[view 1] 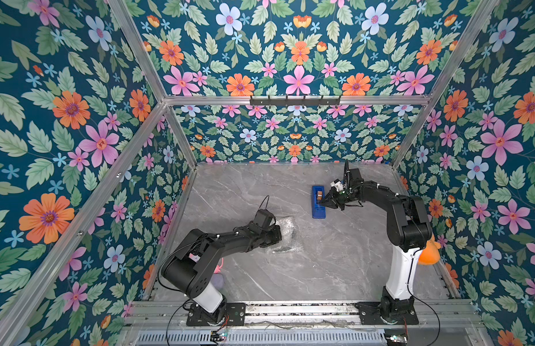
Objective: Wrap dinner plates in bubble wrap
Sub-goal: Pull the tape from the tape cutter.
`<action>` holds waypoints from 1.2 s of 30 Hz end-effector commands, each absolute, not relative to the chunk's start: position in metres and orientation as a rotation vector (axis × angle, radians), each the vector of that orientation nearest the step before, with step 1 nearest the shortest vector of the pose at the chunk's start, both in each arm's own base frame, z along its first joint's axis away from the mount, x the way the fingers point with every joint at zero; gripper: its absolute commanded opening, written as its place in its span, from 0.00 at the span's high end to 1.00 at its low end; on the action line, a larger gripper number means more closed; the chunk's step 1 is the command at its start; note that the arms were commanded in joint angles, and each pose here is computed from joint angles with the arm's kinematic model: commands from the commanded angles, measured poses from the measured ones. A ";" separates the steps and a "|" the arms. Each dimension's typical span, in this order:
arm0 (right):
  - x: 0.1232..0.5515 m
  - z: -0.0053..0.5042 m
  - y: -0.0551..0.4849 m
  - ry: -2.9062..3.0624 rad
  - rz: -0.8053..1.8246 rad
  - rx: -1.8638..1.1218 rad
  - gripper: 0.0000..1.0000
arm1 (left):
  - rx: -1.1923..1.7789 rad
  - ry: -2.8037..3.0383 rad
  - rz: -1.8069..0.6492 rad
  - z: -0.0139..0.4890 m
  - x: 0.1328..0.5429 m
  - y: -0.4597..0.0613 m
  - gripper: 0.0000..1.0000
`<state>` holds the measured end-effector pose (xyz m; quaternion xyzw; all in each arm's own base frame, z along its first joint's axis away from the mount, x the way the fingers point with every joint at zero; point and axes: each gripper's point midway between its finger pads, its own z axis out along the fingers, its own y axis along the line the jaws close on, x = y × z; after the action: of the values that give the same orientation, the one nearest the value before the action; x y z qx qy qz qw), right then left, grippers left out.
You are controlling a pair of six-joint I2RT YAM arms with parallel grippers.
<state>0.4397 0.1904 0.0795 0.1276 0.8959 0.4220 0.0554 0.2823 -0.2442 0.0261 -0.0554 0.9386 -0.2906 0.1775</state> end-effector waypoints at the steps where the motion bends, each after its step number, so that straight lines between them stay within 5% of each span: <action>1: 0.439 0.076 0.189 2.730 1.257 0.399 0.89 | -0.167 2.689 -0.785 0.018 0.278 -0.239 1.00; 5: 0.441 0.083 0.193 2.701 1.305 0.376 0.93 | -0.166 2.695 -0.784 0.016 0.277 -0.239 1.00; 11: 0.443 0.078 0.194 2.698 1.326 0.396 0.83 | -0.172 2.697 -0.785 0.015 0.277 -0.239 1.00; 20: 0.447 0.088 0.196 2.651 1.375 0.402 0.99 | -0.173 2.700 -0.785 0.013 0.276 -0.239 1.00; 36: 0.440 0.122 0.200 2.554 1.448 0.410 1.00 | -0.187 2.702 -0.781 0.011 0.275 -0.237 1.00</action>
<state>0.4457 0.1977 0.1149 0.1401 0.8626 0.4775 0.0905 0.2844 -0.2473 0.0244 -0.0560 0.9348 -0.3003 0.1813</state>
